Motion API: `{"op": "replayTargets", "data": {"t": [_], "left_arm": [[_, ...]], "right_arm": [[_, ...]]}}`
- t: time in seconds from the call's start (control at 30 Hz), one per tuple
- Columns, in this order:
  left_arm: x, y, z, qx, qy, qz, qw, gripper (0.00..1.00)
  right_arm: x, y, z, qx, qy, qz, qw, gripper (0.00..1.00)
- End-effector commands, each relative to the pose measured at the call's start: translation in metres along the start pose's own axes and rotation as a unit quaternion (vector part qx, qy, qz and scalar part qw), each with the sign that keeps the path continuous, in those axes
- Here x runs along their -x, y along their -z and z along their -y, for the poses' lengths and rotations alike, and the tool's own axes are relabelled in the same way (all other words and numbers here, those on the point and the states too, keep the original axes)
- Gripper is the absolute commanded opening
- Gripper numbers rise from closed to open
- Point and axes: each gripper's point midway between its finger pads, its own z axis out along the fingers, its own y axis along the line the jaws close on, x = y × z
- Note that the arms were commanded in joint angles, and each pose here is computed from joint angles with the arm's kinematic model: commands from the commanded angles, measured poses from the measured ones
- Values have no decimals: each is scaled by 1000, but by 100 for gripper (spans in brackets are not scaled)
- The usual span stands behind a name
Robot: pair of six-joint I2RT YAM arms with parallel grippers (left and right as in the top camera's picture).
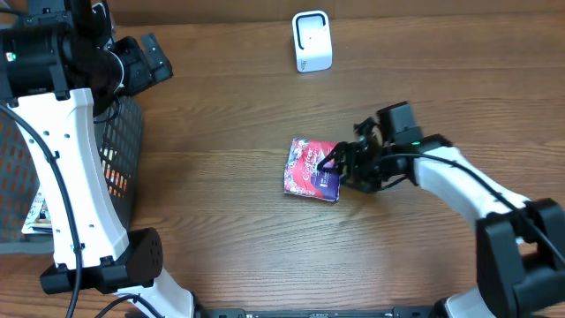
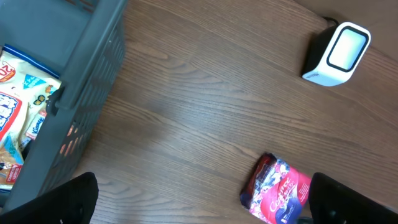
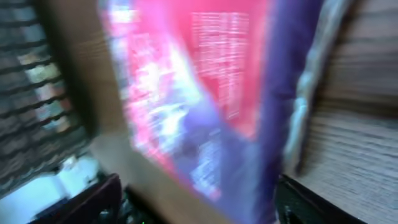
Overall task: Scan the item barcode
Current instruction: 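Move the right gripper to the purple-red bag and grasp it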
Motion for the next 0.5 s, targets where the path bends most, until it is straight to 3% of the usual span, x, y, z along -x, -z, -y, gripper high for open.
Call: {"op": "replayTargets", "data": {"t": [0.0, 0.23, 0.3, 0.37, 0.47], "left_arm": [[1, 10, 0, -1, 1, 15, 1000, 100], [1, 10, 0, -1, 1, 15, 1000, 100], [1, 10, 0, -1, 1, 15, 1000, 100], [1, 10, 0, -1, 1, 15, 1000, 100], [1, 10, 0, -1, 1, 15, 1000, 100]], "right_arm": [[24, -8, 18, -67, -32, 60, 995, 80], [31, -28, 13, -55, -19, 68, 996, 79], [30, -32, 11, -62, -11, 73, 995, 74], [31, -33, 15, -81, -7, 84, 993, 64], [31, -33, 17, -87, -7, 85, 992, 27]]}}
